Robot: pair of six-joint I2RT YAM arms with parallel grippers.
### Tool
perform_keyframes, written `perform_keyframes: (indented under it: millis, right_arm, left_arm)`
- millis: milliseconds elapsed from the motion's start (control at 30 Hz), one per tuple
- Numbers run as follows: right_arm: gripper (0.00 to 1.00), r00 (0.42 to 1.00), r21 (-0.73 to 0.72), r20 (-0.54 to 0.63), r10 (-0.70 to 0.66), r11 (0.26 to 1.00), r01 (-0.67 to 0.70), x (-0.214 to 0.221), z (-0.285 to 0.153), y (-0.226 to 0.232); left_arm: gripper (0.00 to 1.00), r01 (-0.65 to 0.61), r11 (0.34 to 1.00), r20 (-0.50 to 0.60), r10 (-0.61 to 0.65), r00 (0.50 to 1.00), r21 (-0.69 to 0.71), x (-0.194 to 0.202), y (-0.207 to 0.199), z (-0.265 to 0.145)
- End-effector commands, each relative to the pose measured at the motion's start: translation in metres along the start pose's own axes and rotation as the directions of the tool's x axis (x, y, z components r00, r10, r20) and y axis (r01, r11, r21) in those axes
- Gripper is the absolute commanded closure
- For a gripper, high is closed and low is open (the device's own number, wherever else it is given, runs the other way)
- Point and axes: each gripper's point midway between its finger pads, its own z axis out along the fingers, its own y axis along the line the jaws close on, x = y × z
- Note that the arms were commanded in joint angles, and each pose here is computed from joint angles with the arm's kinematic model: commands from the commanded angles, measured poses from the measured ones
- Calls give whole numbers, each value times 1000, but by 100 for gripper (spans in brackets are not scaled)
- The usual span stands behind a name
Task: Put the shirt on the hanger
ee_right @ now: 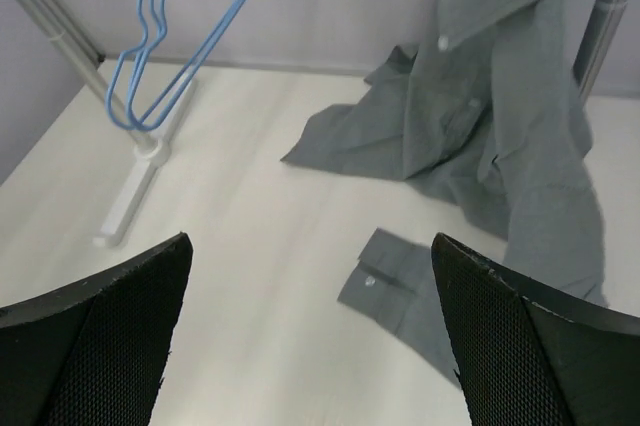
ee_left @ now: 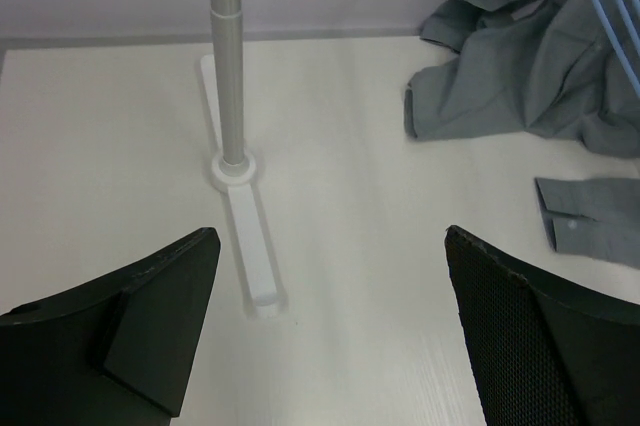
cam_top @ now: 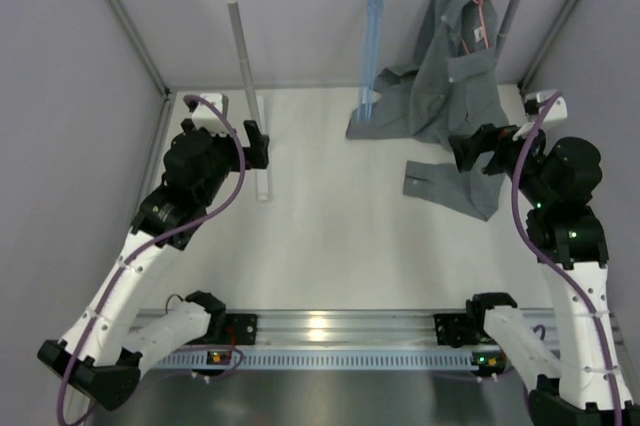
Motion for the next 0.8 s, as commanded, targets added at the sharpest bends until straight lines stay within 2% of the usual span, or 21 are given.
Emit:
perform_keyframes:
  millis: [0, 100, 200, 767]
  right_arm:
    - [1, 997, -94, 57, 53, 994, -48, -1, -7, 20]
    - [0, 996, -113, -10, 90, 990, -90, 28, 2, 20]
    - [1, 994, -106, -46, 96, 989, -100, 42, 8, 17]
    - [0, 996, -92, -75, 47, 994, -54, 44, 13, 11]
  left_arm:
    - [2, 58, 991, 16, -60, 998, 124, 1, -18, -20]
    - [2, 59, 976, -5, -60, 998, 208, 7, -31, -26]
    - [2, 58, 974, -6, -58, 998, 221, 7, -33, -28]
    - [2, 21, 987, -14, -19, 1000, 162, 16, -22, -20]
